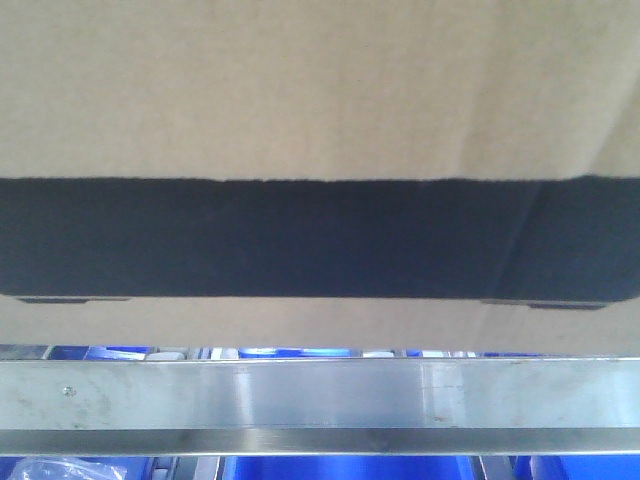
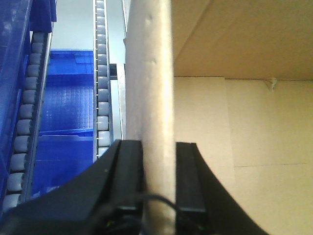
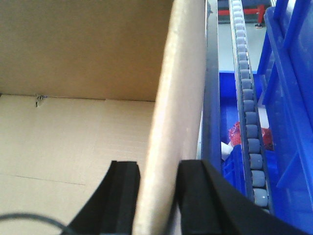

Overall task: Grab box from left shelf to table start
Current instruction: 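Lift the gripped box clear of the shelf with both grippers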

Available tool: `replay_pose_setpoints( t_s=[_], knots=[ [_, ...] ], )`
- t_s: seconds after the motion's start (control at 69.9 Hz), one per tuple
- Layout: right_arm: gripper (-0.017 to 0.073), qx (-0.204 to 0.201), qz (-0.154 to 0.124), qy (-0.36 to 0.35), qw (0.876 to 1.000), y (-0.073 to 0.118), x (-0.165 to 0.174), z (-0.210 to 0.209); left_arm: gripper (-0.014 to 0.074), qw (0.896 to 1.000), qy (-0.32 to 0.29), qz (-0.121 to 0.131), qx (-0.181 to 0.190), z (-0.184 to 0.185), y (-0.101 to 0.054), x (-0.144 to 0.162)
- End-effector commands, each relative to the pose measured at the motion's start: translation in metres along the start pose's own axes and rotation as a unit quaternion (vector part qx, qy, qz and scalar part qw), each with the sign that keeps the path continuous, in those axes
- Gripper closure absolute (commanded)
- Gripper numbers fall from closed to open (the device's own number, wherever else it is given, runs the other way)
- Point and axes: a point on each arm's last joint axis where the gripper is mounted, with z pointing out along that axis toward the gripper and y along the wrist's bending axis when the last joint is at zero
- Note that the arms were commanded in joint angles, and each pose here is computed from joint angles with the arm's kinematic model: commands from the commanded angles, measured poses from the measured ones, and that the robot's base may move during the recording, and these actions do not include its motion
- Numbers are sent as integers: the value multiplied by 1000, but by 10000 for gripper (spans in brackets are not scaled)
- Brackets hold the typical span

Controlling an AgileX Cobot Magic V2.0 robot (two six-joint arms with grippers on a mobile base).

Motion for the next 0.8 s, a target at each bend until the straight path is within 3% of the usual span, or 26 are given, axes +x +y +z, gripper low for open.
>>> replay_pose_setpoints(
  t_s=[0.0, 0.786],
  knots=[
    [502, 15, -10, -122, 992, -1, -28, -8, 690, 995, -80, -30, 46, -14, -8, -19],
    [502, 15, -10, -122, 992, -1, -28, -8, 697, 995, -79, -30, 46, -14, -8, -19]
  ],
)
